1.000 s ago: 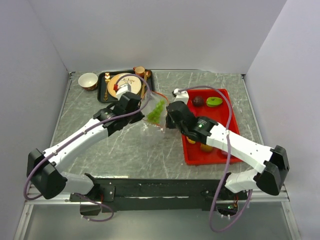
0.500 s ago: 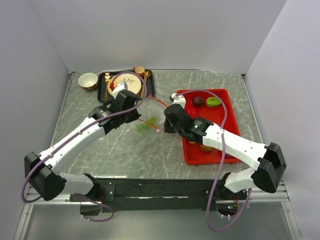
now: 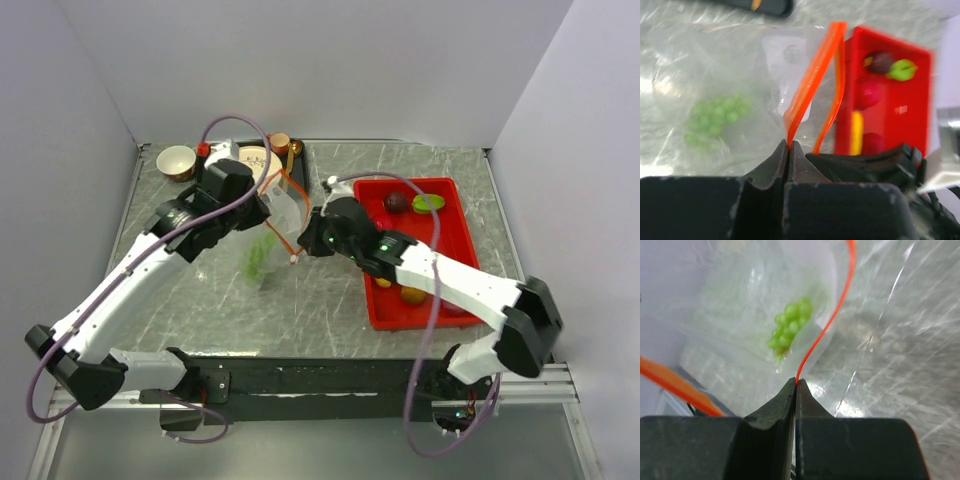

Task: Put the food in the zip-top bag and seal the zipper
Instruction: Adjust the zipper food storage bag at the center of the board.

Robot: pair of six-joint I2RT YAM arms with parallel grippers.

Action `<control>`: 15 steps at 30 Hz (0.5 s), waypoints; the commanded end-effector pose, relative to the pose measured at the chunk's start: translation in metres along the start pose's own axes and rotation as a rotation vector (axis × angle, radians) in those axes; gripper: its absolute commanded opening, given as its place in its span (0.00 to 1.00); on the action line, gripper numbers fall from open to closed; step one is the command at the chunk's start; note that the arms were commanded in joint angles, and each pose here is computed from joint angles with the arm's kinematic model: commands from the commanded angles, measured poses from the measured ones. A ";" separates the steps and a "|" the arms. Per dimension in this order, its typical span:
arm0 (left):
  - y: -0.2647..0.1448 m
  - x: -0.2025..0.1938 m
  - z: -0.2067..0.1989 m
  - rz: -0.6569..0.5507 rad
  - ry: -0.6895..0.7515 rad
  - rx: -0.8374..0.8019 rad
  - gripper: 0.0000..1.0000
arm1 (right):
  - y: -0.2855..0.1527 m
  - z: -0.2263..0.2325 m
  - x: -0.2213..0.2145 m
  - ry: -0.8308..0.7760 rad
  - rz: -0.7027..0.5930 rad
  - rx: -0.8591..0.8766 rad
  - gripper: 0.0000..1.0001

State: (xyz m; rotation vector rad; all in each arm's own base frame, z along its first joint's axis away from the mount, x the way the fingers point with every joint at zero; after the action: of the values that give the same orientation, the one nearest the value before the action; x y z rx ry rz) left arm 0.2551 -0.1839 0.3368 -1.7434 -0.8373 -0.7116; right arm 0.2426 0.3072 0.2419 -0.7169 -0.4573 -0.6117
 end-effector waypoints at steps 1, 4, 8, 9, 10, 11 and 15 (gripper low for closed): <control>0.019 -0.014 0.009 0.038 0.038 0.062 0.01 | 0.023 -0.018 -0.031 0.004 0.159 -0.059 0.05; 0.033 -0.025 0.008 0.098 0.082 0.074 0.01 | 0.024 -0.033 -0.039 0.032 0.159 -0.106 0.06; 0.050 -0.036 -0.002 0.146 0.114 0.019 0.01 | 0.017 -0.059 -0.040 0.049 0.110 -0.219 0.09; 0.052 -0.037 -0.004 0.148 0.118 0.005 0.01 | 0.015 -0.063 -0.038 0.053 0.096 -0.238 0.11; 0.054 -0.039 -0.004 0.152 0.119 -0.002 0.01 | 0.012 -0.068 -0.036 0.061 0.083 -0.259 0.12; 0.058 -0.040 -0.008 0.153 0.118 -0.018 0.01 | 0.010 -0.076 -0.035 0.072 0.076 -0.281 0.19; 0.065 -0.046 -0.013 0.170 0.123 -0.057 0.01 | -0.003 -0.093 -0.023 0.101 0.016 -0.336 0.45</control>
State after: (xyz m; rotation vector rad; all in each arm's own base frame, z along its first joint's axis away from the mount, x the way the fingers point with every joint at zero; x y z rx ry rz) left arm 0.2736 -0.2078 0.2623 -1.7124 -0.5797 -0.6485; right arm 0.2348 0.2779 0.1549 -0.9711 -0.2732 -0.5838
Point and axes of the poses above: each gripper's point midway between its finger pads, its own y axis out along the fingers, its own z axis along the line the jaws close on, x = y × z, the point moved 5 cm from there along -y, back along the fingers, and after that the axes turned 15 degrees about y, right-handed, at the moved point
